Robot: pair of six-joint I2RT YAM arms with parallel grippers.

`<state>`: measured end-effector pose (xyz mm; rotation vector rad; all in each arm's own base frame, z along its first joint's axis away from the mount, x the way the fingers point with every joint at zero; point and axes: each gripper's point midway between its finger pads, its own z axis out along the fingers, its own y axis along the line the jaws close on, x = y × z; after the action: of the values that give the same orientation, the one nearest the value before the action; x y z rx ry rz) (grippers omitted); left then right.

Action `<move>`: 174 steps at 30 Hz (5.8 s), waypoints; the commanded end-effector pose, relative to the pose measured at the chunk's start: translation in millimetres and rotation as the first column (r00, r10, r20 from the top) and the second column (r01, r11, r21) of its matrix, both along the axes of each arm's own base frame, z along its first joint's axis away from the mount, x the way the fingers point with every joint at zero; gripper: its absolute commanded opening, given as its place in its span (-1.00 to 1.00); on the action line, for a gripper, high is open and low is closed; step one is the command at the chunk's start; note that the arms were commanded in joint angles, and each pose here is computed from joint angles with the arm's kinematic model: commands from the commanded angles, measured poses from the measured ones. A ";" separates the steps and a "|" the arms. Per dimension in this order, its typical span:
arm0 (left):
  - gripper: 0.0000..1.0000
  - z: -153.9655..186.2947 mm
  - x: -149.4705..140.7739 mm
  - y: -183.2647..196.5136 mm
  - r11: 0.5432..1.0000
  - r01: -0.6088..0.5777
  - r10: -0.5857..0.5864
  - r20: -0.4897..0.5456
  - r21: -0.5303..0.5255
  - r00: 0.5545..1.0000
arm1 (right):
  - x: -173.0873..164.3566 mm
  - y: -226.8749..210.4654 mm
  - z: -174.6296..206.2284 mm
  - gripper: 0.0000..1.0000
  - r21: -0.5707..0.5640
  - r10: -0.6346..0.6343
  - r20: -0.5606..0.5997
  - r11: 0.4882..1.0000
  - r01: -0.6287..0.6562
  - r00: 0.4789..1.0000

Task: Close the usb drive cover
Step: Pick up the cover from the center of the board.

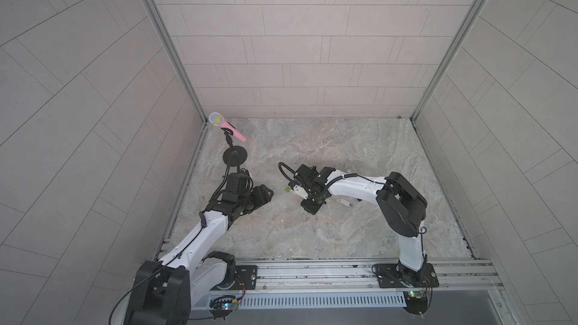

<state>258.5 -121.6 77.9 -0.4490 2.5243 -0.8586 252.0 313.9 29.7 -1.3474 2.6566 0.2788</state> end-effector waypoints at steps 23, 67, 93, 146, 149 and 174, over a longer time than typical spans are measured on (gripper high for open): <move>0.22 -22.0 -30.4 -120.2 0.882 0.374 -0.392 -0.008 -0.285 0.920 | -24.8 5.3 28.0 -0.53 0.179 0.351 0.239 0.900 -0.397 0.905; -0.17 -1.7 -22.3 -152.0 0.809 0.354 -0.372 0.059 -0.469 0.927 | -5.1 7.4 62.7 -0.54 0.319 0.182 0.314 0.904 -0.284 0.932; -0.32 -10.8 -25.9 -153.8 0.804 0.350 -0.391 0.017 -0.481 0.920 | 4.9 15.6 80.2 -0.54 0.392 0.119 0.345 0.883 -0.258 0.931; -0.55 -3.6 -34.9 -157.0 0.772 0.398 -0.447 0.021 -0.496 0.894 | 17.2 18.0 84.9 -0.58 0.392 0.081 0.392 0.886 -0.246 0.916; -0.52 -3.0 -36.0 -156.6 0.770 0.399 -0.450 0.019 -0.499 0.893 | 19.4 18.4 83.8 -0.58 0.391 0.074 0.395 0.889 -0.240 0.916; -0.86 -3.3 -38.9 -155.4 0.773 0.414 -0.465 0.016 -0.481 0.885 | 18.1 27.1 89.2 -0.56 0.409 0.114 0.419 0.862 -0.299 0.901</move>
<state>232.7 -272.7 69.7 -0.0820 2.5094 -1.6510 247.3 317.9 78.3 -1.4184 2.1446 0.5599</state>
